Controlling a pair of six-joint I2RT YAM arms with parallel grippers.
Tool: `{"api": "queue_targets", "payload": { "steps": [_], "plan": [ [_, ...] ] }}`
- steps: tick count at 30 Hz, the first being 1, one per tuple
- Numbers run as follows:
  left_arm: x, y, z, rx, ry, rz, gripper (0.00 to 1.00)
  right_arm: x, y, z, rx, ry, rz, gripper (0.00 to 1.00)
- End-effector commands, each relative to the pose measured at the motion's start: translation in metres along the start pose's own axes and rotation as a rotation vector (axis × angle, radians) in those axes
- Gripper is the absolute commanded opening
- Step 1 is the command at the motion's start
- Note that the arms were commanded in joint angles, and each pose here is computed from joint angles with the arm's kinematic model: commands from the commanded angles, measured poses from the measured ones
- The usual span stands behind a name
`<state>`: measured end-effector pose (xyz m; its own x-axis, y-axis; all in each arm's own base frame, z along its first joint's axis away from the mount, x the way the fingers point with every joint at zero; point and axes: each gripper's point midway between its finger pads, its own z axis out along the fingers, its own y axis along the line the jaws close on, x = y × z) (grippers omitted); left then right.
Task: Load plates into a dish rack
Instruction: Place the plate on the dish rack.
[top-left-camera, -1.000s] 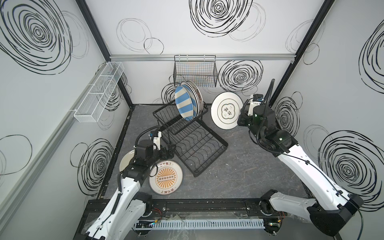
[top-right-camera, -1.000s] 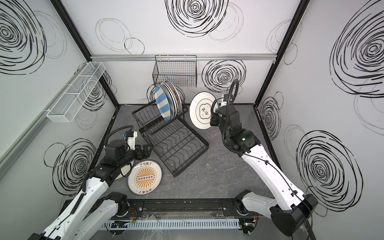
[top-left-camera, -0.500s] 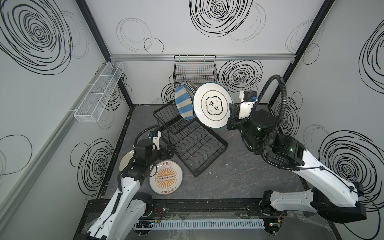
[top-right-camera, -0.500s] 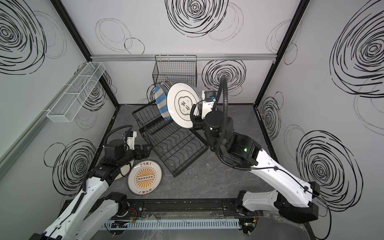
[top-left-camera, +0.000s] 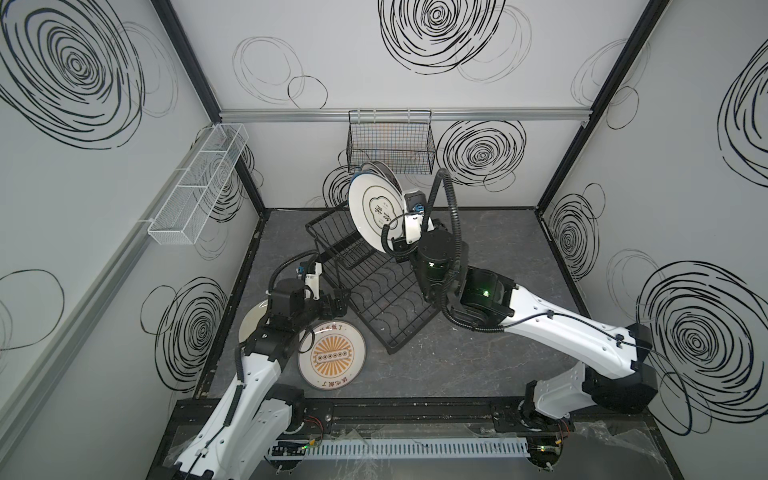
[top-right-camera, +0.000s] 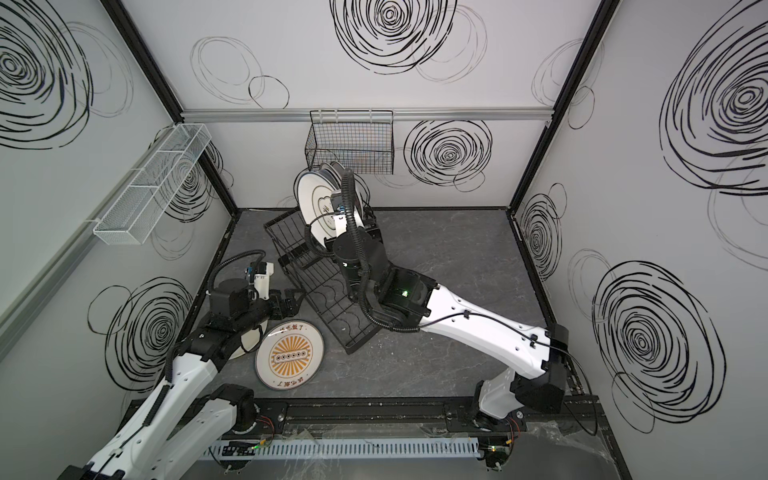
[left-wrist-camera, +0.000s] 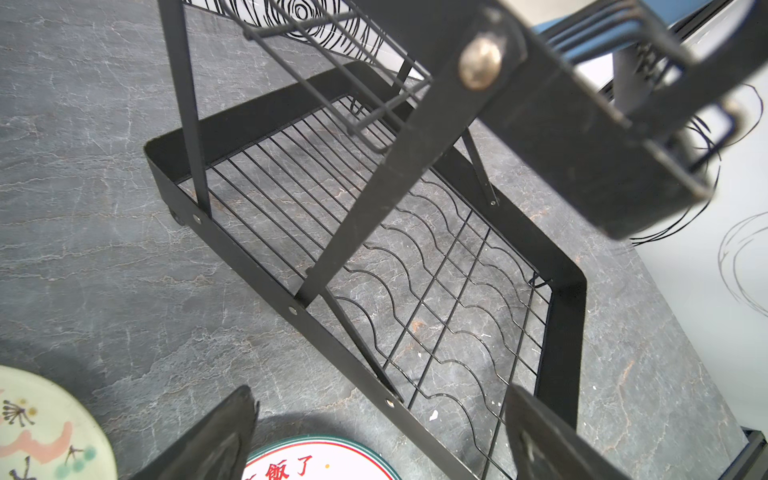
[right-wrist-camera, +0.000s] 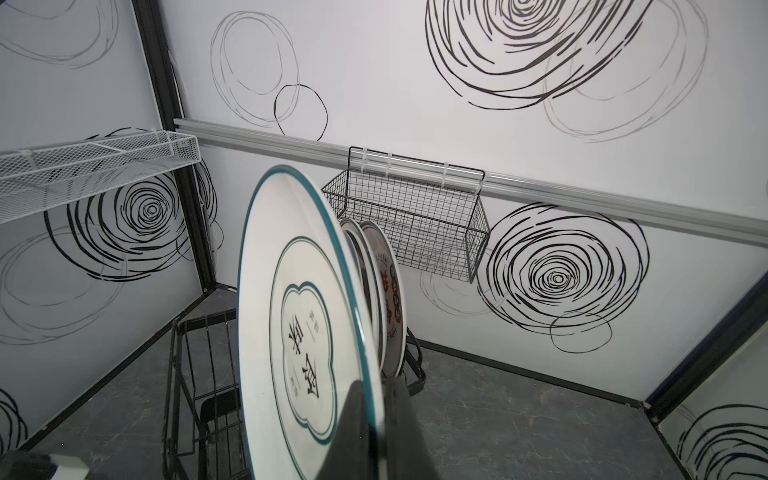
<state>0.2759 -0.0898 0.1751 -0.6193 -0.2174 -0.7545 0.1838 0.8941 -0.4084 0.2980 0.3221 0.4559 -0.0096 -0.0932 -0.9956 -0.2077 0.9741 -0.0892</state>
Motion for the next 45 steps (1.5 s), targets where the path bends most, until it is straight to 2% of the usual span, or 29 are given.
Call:
{"api": "queue_targets", "payload": {
  "steps": [1, 15, 20, 45],
  "plan": [
    [-0.014, -0.004, -0.003, 0.017, -0.044, 0.023, 0.96, -0.039, -0.009, 0.001, 0.069, -0.105, 0.072, 0.00],
    [-0.013, -0.003, -0.003, 0.012, -0.042, 0.019, 0.96, -0.014, 0.009, 0.047, 0.141, -0.065, -0.034, 0.00],
    [-0.013, -0.002, -0.002, 0.011, -0.039, 0.018, 0.96, -0.015, 0.009, 0.055, 0.142, -0.066, -0.026, 0.00],
    [-0.013, 0.000, -0.002, 0.002, -0.038, 0.014, 0.96, 0.028, 0.020, 0.082, 0.149, 0.014, -0.075, 0.00]
  ]
}}
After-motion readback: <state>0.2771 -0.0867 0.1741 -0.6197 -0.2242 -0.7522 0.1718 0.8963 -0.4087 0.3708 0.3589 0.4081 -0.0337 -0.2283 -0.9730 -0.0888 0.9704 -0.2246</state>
